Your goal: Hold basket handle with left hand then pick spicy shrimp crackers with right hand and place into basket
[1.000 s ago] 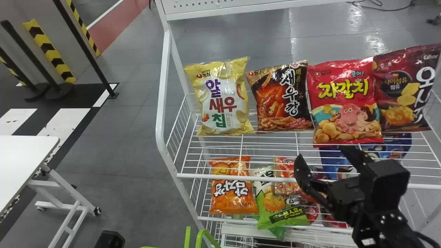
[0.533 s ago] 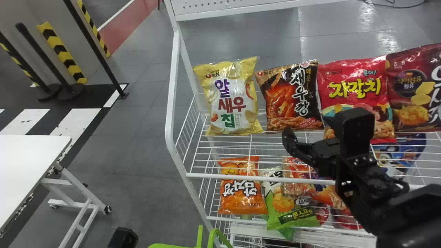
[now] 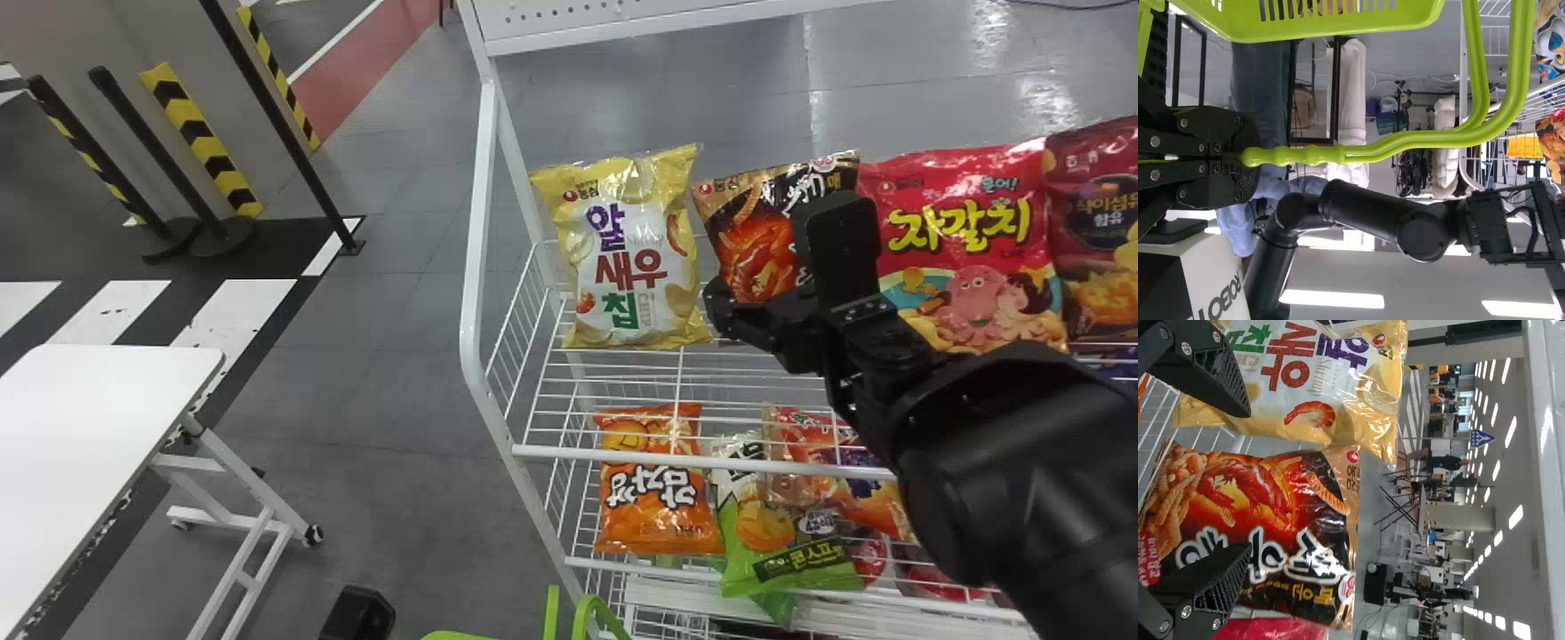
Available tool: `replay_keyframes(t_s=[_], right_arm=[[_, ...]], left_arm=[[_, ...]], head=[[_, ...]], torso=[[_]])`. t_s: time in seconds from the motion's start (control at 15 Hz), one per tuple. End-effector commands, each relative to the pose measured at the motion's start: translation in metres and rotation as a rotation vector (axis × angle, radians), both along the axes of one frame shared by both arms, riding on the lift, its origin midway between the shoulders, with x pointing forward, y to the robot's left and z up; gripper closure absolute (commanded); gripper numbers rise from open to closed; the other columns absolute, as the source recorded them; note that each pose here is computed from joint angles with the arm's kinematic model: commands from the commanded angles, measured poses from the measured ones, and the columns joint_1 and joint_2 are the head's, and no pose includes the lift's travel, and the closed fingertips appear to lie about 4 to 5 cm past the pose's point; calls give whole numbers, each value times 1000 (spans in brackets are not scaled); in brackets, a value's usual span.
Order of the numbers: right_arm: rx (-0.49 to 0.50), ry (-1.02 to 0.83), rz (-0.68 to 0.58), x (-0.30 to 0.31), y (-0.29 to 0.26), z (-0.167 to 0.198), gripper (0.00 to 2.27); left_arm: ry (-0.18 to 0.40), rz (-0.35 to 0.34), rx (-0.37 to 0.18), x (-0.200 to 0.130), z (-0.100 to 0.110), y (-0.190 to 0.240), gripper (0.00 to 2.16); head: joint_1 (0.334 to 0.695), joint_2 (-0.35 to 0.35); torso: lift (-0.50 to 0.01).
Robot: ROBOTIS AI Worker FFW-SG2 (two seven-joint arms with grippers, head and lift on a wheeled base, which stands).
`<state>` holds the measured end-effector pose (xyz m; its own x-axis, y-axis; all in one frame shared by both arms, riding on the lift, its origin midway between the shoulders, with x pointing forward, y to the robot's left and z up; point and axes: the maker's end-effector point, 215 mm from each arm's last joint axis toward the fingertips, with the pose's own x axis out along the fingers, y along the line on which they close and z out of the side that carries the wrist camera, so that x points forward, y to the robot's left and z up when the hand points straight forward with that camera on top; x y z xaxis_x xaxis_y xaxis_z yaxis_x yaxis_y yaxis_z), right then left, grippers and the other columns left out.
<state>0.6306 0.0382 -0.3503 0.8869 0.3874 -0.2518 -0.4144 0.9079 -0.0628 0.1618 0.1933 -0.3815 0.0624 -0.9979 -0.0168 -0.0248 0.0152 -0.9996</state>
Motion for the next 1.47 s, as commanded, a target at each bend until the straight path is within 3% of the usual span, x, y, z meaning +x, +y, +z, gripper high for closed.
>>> replay_keyframes(t_s=[0.0,0.67,0.73,0.87,0.93,1.07,1.4], right_arm=[[-33,11,-13,13,-8,-10,120],[-95,30,-47,53,-40,-28,137],[-89,38,-25,54,-37,-28,431],[-82,60,-18,53,-37,-36,1986],[-82,65,-18,51,-37,-39,2206],[-54,47,-21,47,-37,-39,2253],[-44,-73,-35,25,-26,12,2253]], left_arm=[[8,5,-10,0,0,1,2132],[24,12,-14,-4,-3,1,2132],[25,12,-14,-4,-3,1,2132],[28,15,-15,-5,-4,0,2132],[26,15,-14,-4,-4,0,2132],[26,17,-13,-4,-5,1,2132],[29,19,-12,-4,-5,1,2132]], head=[[695,323],[695,265],[695,258],[695,258],[695,258],[695,256],[695,274]], torso=[[-7],[-7],[-7],[-7],[-7],[-7],[-7]])
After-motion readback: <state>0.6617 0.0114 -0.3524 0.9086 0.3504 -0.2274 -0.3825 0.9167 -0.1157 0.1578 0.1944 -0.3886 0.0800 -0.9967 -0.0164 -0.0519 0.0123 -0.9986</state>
